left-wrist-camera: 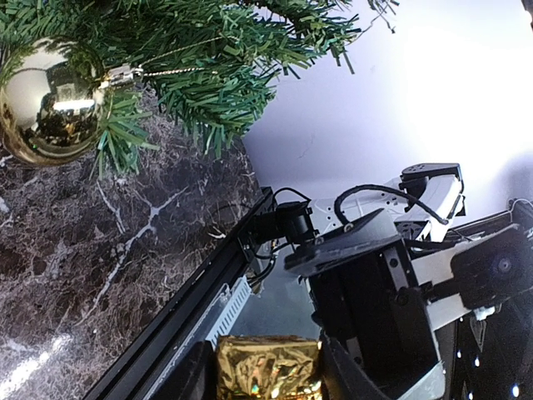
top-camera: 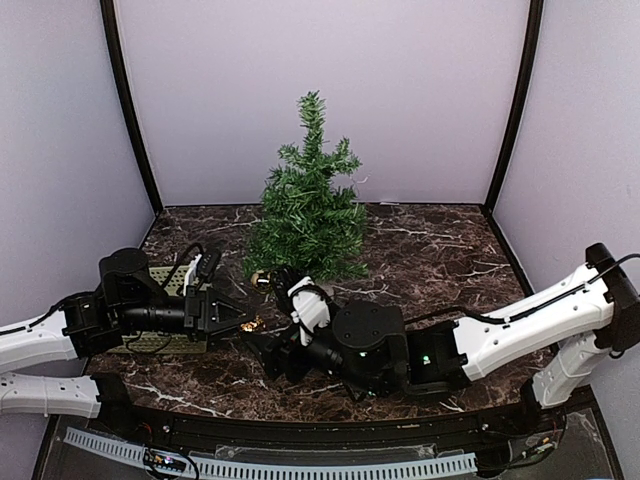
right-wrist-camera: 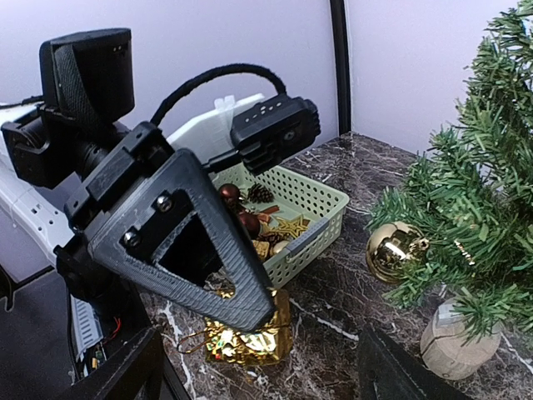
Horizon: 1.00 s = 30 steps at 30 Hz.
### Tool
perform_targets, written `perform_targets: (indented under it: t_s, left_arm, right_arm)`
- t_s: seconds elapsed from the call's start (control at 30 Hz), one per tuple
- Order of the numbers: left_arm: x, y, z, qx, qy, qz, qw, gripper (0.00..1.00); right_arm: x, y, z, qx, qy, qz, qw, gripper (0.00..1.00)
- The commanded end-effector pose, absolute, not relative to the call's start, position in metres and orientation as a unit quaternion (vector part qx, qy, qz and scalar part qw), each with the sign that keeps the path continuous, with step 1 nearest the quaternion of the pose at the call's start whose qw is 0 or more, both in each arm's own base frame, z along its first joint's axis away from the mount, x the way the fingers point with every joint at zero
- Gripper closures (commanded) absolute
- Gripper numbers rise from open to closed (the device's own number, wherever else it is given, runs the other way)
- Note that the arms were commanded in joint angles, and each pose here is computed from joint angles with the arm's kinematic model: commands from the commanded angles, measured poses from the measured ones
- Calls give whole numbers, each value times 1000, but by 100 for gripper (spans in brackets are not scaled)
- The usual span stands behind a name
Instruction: Decorate the small christmas tree
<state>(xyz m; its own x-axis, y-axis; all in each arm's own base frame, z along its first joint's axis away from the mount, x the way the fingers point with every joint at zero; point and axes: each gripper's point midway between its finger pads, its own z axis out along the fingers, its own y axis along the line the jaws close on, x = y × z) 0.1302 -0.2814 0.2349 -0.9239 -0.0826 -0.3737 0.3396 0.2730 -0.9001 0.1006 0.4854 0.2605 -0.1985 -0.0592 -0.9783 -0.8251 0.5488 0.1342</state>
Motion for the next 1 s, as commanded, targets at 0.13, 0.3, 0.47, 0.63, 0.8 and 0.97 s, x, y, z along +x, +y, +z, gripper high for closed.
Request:
perform_targets:
  t_s: [0.13, 0.3, 0.47, 0.63, 0.8, 0.97]
  left_arm:
    - [129, -283, 241, 76, 762, -618, 176, 56]
    - [128, -284, 242, 76, 763, -619, 170, 56]
    - [126, -284, 238, 74, 766, -618, 161, 56]
    - [125, -285, 239, 78, 766, -617, 160, 56]
    - [124, -285, 240, 80, 766, -619, 155, 56]
    - [121, -286, 240, 83, 764, -622, 147, 56]
  right_arm:
    - [100, 496, 253, -332, 694, 315, 556, 19]
    - [102, 500, 255, -333, 690, 304, 566, 29]
    - [103, 504, 256, -340, 684, 294, 575, 38]
    - [102, 509, 255, -345, 679, 295, 578, 45]
    - [101, 513, 256, -349, 673, 297, 581, 53]
    - [99, 515, 256, -351, 667, 305, 583, 57]
